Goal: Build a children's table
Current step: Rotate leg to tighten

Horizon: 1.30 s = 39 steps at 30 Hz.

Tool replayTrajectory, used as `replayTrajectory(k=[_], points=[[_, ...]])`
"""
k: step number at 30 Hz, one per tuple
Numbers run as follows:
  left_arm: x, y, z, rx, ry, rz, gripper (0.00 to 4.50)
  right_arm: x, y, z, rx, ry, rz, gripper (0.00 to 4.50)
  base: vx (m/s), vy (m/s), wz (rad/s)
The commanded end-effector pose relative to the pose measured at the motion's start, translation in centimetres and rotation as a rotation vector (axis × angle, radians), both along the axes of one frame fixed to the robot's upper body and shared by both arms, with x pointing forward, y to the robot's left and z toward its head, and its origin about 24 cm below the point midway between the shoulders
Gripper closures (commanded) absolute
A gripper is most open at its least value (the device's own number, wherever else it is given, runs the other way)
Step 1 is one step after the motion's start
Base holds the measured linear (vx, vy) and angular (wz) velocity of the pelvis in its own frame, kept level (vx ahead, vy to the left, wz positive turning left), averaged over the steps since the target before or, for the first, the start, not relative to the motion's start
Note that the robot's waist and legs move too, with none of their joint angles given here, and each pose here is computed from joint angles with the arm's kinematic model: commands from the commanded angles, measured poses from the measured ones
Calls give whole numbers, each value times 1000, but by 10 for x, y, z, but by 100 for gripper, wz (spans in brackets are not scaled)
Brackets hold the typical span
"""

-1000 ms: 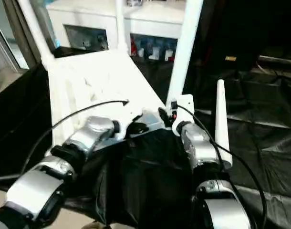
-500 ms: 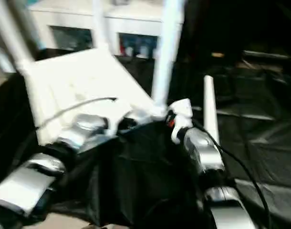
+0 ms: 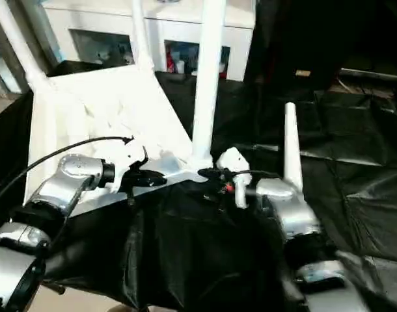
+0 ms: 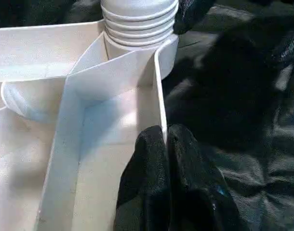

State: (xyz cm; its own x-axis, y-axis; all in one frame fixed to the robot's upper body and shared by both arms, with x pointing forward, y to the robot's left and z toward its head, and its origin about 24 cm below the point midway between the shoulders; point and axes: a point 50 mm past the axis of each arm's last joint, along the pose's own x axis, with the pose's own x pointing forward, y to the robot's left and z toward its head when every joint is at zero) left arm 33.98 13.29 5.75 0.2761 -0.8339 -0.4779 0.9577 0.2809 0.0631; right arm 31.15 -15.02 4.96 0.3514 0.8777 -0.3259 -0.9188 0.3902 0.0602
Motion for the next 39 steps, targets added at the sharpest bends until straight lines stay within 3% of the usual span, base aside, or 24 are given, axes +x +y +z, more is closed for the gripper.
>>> replayTrajectory(k=[1, 4, 12, 18, 22, 29, 34, 39], points=[[-11, -15, 2, -17, 35, -193, 450, 5, -21, 6, -43, -19, -93, 90, 0, 0, 0], [-8, -13, 2, -8, 18, -156, 450, 6, -35, 17, -53, -36, -102, 90, 0, 0, 0], [-9, -18, 3, -26, 19, -163, 450, 5, -38, 18, -61, -47, -114, 90, 0, 0, 0], [-12, -25, 4, -51, 28, -199, 450, 1, -24, 12, -39, -17, -56, 90, 0, 0, 0], [-13, -28, 5, -55, 29, -208, 450, 5, -17, 9, -22, -12, -76, 90, 0, 0, 0], [-13, -28, 5, -54, 29, -208, 450, 6, -14, 6, -27, -6, -79, 157, 0, 0, 0], [-13, -27, 5, -53, 28, -201, 450, 6, -13, 5, -19, -2, -80, 176, 0, 0, 0], [-3, -33, 1, -25, -9, -68, 450, 8, -11, -7, -22, 1, -202, 178, 0, 0, 0]])
